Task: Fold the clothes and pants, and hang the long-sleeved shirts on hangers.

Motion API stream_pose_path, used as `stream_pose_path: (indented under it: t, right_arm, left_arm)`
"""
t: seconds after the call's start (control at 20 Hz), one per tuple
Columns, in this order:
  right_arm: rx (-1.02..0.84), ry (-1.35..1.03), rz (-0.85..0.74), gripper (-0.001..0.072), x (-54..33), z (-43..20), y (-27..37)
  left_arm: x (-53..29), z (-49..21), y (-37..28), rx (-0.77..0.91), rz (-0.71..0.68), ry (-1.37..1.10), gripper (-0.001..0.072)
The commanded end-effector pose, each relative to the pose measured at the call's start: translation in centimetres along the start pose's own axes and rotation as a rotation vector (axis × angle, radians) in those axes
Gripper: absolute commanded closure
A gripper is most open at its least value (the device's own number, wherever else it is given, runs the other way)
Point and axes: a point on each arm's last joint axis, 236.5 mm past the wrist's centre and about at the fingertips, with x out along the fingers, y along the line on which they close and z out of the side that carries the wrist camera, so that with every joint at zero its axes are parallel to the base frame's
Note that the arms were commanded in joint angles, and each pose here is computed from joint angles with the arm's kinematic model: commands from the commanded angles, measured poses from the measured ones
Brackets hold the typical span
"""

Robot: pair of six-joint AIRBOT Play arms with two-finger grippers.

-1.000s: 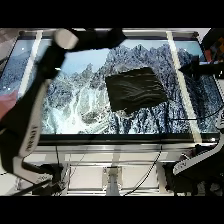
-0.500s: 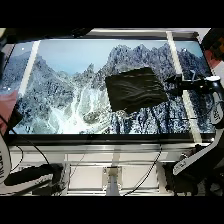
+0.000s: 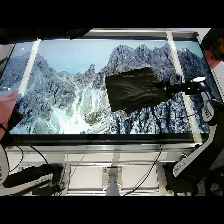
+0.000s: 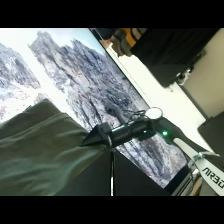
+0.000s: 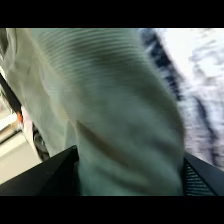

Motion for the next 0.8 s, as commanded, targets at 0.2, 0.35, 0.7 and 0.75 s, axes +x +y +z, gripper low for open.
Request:
stream_pose_path:
  t: [0.2, 0.35, 0.7, 0.75]
  right_arm:
    - [-0.060, 0.098, 0.042, 0.0698, 2.7, -2.3, 2.5]
    - [-0.101, 0.064, 0.061, 0.0703, -0.4, -1.4, 3.7]
    - [-0.019, -0.285, -0.280, 0.0704, -18.1, 0.9, -3.1]
    - [0.021, -0.323, -0.353, 0.0705, -20.9, 0.6, -5.5]
  left_arm:
    - [0.0, -0.1, -0.3, -0.005, -0.011, 0.004, 0.0667]
    - [-0.1, -0.2, -0.6, -0.012, -0.025, 0.011, 0.0667]
    - [-0.1, -0.2, -0.7, -0.015, -0.031, 0.009, 0.0666]
    - [-0.1, -0.2, -0.7, -0.015, -0.030, 0.010, 0.0667]
